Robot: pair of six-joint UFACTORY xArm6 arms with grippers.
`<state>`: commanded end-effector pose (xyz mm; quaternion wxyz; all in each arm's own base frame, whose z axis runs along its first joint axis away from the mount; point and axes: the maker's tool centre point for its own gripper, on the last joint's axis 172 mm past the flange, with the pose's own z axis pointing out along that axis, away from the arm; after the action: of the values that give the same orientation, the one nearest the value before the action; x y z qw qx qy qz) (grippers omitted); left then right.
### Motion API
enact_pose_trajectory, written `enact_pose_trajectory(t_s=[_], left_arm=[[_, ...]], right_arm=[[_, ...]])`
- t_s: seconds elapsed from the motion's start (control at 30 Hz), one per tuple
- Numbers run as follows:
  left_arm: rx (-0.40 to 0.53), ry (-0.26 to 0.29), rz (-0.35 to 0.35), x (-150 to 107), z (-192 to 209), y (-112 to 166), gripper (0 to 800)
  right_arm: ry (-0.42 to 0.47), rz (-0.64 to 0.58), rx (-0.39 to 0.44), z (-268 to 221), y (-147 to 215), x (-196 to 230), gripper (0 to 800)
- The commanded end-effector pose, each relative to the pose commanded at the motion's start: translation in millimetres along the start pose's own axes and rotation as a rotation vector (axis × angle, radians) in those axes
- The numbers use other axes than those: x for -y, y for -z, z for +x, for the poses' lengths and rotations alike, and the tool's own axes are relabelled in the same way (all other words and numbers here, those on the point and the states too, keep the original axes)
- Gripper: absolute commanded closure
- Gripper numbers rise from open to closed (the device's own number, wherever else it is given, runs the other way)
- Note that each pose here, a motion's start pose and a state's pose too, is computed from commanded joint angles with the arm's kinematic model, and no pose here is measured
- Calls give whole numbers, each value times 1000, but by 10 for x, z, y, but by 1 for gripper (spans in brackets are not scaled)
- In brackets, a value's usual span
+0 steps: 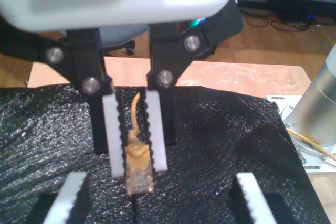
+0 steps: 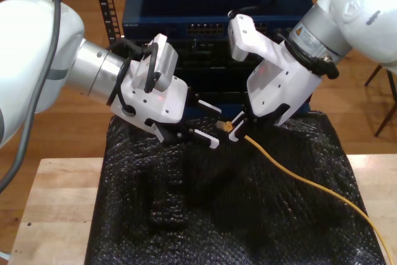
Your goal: Grab the cable and plug it in
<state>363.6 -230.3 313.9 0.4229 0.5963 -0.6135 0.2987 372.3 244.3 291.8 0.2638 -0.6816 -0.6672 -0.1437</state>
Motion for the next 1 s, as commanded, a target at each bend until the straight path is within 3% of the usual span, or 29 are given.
enact_pose_trajectory(t_s=[0.33,1.0], left_arm=[[-2,-6,4,8,-8,9,422],[-4,-2,2,-5,-21,3,533]], right_arm=[[-2,27,-14,35,-19,74,794],[-1,27,-15,52,-20,74,793]])
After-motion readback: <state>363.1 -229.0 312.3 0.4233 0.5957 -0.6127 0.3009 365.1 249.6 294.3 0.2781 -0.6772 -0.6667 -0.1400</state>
